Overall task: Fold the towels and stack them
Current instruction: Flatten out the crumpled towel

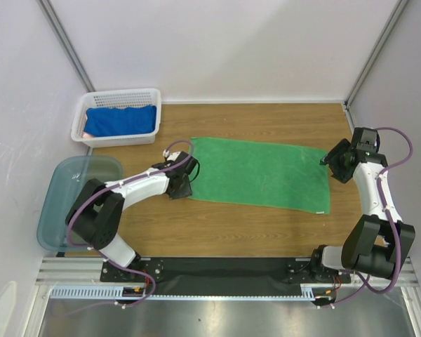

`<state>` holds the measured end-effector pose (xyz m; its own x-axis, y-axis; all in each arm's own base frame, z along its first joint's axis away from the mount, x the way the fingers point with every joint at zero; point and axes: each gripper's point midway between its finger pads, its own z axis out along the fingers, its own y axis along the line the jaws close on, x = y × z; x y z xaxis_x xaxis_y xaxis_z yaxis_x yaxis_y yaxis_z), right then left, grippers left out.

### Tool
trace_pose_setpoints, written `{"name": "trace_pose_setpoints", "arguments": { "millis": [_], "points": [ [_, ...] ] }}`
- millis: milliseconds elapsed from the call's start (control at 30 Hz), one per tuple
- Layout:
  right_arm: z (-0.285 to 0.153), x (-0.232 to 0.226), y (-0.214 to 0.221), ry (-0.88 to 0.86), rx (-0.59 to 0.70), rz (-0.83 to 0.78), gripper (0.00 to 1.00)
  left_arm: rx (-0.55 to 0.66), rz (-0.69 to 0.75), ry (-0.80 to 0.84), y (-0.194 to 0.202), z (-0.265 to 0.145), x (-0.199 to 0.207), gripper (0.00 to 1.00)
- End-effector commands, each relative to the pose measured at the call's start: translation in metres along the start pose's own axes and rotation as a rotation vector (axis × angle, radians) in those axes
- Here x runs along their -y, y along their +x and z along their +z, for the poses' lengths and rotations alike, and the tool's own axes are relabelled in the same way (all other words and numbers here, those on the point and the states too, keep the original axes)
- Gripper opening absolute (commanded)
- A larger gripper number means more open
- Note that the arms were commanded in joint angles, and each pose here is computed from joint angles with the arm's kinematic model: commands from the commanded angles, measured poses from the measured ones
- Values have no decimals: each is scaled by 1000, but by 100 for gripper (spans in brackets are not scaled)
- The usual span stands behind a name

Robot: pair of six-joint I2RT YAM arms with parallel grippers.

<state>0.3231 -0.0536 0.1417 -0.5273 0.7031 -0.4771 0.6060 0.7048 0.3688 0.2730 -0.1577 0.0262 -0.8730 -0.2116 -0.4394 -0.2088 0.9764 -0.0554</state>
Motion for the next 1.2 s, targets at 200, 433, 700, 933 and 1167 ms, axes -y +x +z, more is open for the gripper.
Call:
{"name": "trace_pose_setpoints", "arguments": {
  "millis": [200,433,700,933,1167],
  "points": [
    [-2,-5,-4,-17,-5,-24,63,92,-93,-19,-19,8,6,36],
    [-2,-3,-3,-17,-5,-25,63,97,-100,-37,-20,14,5,33],
    [-1,-4,-3,-16,-10,-27,63,96,-99,-50,-17,18,2,16],
    [5,1,2,3,-25,-16,63,91,-102,-103,-6,7,-20,0],
    [14,9,12,40,-70,2,62,37,-101,-126,27,1,-45,0]
  ]
}}
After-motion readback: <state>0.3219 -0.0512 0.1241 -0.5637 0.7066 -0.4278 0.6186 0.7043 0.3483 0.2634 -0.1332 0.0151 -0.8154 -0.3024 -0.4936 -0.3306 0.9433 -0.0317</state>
